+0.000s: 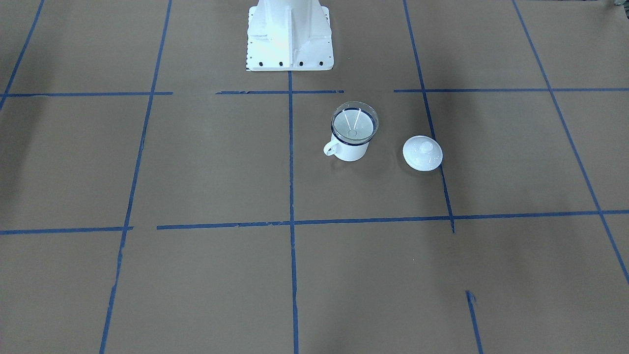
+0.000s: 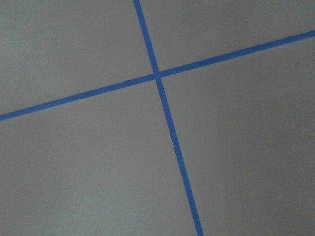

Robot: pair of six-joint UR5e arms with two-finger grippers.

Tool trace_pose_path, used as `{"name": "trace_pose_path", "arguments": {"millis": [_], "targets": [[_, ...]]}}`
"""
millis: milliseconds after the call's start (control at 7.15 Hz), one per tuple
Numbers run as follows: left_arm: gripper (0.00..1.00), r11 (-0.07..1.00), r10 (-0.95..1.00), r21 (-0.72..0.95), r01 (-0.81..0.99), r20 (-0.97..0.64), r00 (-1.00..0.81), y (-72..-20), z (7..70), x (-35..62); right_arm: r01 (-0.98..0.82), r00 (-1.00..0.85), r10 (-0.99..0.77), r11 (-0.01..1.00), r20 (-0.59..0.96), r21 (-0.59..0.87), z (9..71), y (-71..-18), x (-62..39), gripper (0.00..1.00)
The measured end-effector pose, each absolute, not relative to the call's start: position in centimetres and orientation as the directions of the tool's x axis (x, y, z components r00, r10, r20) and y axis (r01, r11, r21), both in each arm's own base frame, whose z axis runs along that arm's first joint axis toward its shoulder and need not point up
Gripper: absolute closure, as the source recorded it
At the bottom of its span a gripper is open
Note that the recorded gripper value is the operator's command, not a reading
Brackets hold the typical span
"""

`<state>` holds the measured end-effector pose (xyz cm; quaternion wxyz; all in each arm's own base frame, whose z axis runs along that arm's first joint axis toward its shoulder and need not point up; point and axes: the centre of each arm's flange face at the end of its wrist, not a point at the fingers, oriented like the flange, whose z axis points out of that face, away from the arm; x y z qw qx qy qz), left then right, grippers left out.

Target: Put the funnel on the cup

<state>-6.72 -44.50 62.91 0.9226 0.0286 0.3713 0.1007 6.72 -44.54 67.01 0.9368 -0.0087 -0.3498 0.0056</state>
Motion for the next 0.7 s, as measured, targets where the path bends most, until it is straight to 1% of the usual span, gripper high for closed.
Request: {"name": "trace_pose_path", "arguments": {"millis": [280, 699], "targets": [[0.00, 0.980, 0.197, 0.119, -0.159, -0.686, 0.701, -44.43, 63.35, -6.90, -0.004, 0.755, 0.017, 1.000, 0.655, -0.021, 67.03, -44.54, 6.72, 0.00], [0.00, 0.976, 0.216, 0.145, -0.160, -0.684, 0.696, -44.94, 62.37, -6.87, -0.004, 0.755, 0.017, 1.000, 0.655, -0.020, 67.01, -44.54, 6.72, 0.00]]}}
